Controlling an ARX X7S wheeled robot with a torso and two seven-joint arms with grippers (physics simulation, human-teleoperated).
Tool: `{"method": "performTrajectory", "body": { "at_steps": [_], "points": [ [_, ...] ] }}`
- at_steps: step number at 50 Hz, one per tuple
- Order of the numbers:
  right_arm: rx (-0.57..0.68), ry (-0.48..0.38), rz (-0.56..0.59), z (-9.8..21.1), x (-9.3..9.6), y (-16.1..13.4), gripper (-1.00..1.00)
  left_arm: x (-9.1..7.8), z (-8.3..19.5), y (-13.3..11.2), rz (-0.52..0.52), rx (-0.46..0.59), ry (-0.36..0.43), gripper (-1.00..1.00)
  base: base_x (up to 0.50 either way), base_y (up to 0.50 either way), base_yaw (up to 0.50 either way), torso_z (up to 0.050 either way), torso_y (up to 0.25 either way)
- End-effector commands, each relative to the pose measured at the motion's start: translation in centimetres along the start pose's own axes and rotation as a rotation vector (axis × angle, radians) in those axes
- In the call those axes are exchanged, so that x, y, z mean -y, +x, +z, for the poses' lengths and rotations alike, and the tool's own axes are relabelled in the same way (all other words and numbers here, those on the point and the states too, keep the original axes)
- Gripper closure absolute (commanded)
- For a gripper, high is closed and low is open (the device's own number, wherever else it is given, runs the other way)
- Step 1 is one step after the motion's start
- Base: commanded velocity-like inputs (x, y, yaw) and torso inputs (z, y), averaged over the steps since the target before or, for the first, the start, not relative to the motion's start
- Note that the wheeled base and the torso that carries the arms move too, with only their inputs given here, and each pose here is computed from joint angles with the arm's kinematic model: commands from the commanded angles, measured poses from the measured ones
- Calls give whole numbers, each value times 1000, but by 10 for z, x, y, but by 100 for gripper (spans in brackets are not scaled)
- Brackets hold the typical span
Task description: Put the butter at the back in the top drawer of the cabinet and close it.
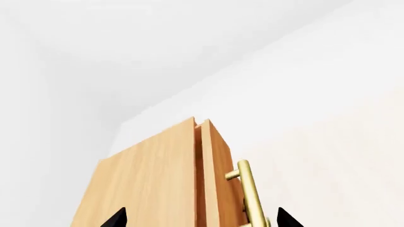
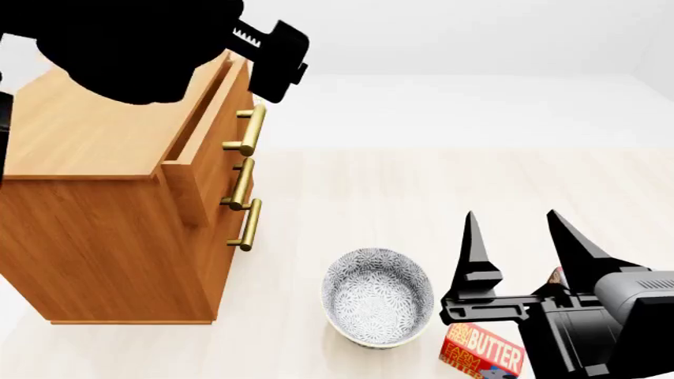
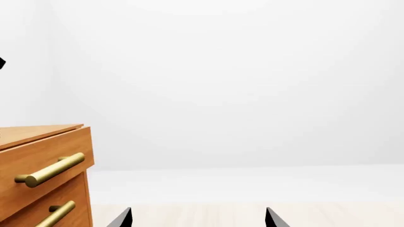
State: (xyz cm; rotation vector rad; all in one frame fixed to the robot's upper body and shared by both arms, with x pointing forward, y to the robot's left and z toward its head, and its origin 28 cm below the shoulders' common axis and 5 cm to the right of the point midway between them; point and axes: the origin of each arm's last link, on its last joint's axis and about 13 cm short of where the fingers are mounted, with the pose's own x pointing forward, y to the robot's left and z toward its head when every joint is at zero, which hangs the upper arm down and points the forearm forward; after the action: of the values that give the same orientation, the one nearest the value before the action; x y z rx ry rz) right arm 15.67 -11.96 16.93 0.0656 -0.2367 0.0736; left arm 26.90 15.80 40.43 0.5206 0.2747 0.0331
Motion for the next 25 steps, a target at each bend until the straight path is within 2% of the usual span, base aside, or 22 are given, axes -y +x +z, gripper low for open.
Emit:
{"method": "performTrajectory", "body": {
  "at_steps": [1, 10, 25],
  "points": [
    [-1, 2, 3, 1, 1, 0, -100, -1, 23, 9, -27, -161, 34, -100, 0, 0, 0, 0, 0],
    [-3, 3, 6, 1, 1, 0, -100, 2, 29, 15, -51, -224, 51, -100, 0, 0, 0, 0, 0],
    [-10, 4, 9, 0, 2, 0, -100, 6, 34, 27, -94, -323, 11, -100, 0, 0, 0, 0, 0]
  ]
}}
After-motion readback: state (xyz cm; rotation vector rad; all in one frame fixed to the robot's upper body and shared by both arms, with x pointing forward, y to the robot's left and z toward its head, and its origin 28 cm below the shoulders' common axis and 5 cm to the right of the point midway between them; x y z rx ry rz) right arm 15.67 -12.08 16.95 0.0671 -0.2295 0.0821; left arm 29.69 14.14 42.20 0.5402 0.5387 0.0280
